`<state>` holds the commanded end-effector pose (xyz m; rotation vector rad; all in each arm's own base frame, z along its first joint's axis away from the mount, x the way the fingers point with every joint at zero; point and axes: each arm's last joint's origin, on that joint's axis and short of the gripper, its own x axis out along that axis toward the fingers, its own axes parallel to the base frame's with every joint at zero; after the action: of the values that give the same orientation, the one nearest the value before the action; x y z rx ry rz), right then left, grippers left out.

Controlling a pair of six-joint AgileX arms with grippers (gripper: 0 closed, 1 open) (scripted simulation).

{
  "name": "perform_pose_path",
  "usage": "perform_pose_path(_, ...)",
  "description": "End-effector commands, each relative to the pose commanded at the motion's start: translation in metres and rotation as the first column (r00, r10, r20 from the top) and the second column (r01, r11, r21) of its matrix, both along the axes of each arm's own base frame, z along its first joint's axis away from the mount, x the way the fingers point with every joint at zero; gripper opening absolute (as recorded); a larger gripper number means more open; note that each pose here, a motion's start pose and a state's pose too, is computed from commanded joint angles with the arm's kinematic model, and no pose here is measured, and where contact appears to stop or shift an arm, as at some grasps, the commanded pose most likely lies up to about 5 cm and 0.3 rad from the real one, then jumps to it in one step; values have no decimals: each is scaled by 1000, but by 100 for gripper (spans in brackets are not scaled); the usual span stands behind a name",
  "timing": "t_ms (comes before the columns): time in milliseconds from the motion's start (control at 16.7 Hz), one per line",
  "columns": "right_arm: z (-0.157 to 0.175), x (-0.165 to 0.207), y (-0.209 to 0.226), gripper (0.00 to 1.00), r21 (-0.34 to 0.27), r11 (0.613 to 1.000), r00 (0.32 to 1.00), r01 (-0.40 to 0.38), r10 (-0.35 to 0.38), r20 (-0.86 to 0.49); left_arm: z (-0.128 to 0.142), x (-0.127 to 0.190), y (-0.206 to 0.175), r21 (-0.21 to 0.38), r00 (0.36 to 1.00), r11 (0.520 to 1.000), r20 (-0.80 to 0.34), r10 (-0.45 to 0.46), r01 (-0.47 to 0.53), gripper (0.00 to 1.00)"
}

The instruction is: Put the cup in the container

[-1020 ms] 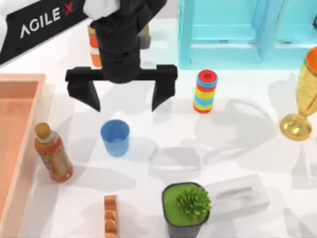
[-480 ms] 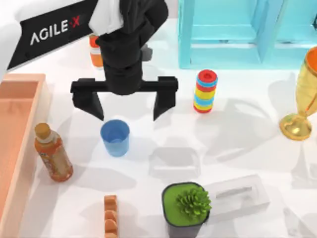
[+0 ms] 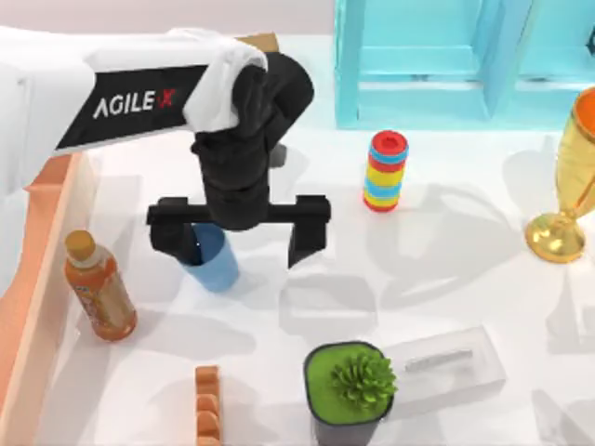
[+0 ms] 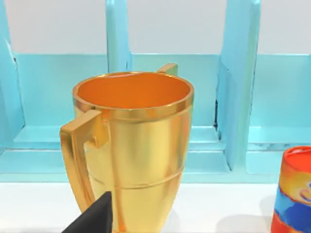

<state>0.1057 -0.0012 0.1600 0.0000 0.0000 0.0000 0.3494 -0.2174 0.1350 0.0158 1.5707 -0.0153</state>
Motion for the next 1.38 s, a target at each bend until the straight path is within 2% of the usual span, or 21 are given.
perform_pose_path(180,0,0,0,100,0,1000,1000,0,0,0,0,0,0,0,1000,1000,0,0,0,100)
perform_pose_path(960,0,0,0,100,0,1000,1000,0,0,0,0,0,0,0,1000,1000,0,0,0,2)
perform_pose_path(1380,0,0,0,100,0,1000,1000,0,0,0,0,0,0,0,1000,1000,0,0,0,0)
